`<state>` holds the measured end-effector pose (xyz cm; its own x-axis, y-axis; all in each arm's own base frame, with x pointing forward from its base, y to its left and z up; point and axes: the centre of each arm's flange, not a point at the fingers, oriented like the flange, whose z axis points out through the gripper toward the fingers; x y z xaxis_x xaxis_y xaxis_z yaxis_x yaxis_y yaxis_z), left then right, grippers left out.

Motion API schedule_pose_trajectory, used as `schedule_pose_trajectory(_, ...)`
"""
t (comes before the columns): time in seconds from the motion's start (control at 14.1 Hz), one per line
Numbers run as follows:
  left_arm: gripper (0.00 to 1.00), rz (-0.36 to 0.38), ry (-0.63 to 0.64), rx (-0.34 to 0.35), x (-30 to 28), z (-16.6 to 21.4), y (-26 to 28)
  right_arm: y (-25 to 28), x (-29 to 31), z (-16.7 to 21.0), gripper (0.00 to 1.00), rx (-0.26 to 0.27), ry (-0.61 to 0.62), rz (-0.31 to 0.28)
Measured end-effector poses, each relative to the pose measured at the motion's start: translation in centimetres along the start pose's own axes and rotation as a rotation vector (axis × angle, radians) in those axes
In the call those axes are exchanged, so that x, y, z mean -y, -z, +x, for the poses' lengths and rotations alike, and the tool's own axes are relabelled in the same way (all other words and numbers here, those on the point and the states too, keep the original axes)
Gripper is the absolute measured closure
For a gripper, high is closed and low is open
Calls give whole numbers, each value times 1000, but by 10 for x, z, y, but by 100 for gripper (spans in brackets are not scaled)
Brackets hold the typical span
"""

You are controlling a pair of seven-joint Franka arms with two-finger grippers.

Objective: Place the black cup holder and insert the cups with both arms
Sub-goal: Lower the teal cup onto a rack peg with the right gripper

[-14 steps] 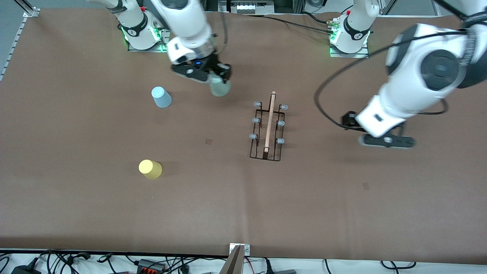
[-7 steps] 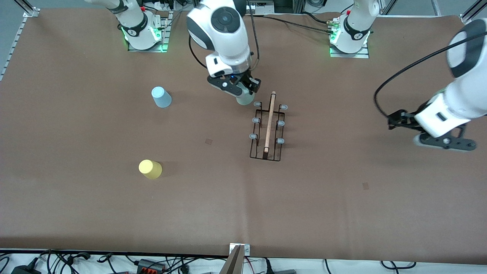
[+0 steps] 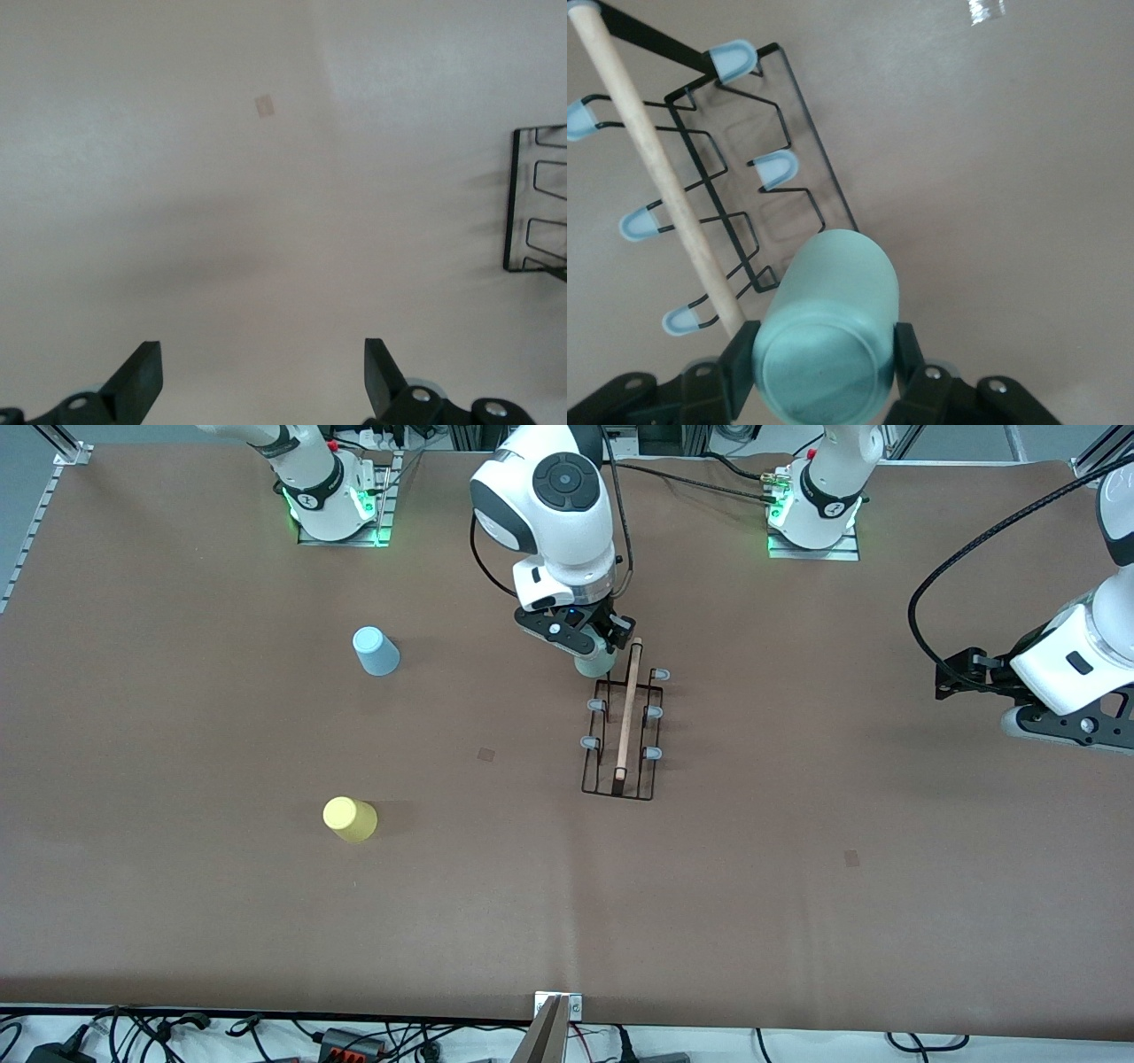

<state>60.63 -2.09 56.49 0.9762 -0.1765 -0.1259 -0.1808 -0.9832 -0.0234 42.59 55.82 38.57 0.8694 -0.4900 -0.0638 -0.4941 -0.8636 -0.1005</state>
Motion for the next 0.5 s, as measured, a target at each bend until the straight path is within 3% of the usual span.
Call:
schedule_pose_trajectory(0.35, 0, -24, 18, 24, 12, -7, -1, -20, 3, -4, 34, -21, 6, -6)
schedule_pose_trajectory(0.42, 0, -55, 27, 24, 15, -12, 0, -23, 3, -3, 30, -22, 6, -9)
schedule_pose_trajectory(0.5, 0, -81, 36, 21, 16, -19, 1, -25, 3, -2, 19, -23, 5, -10)
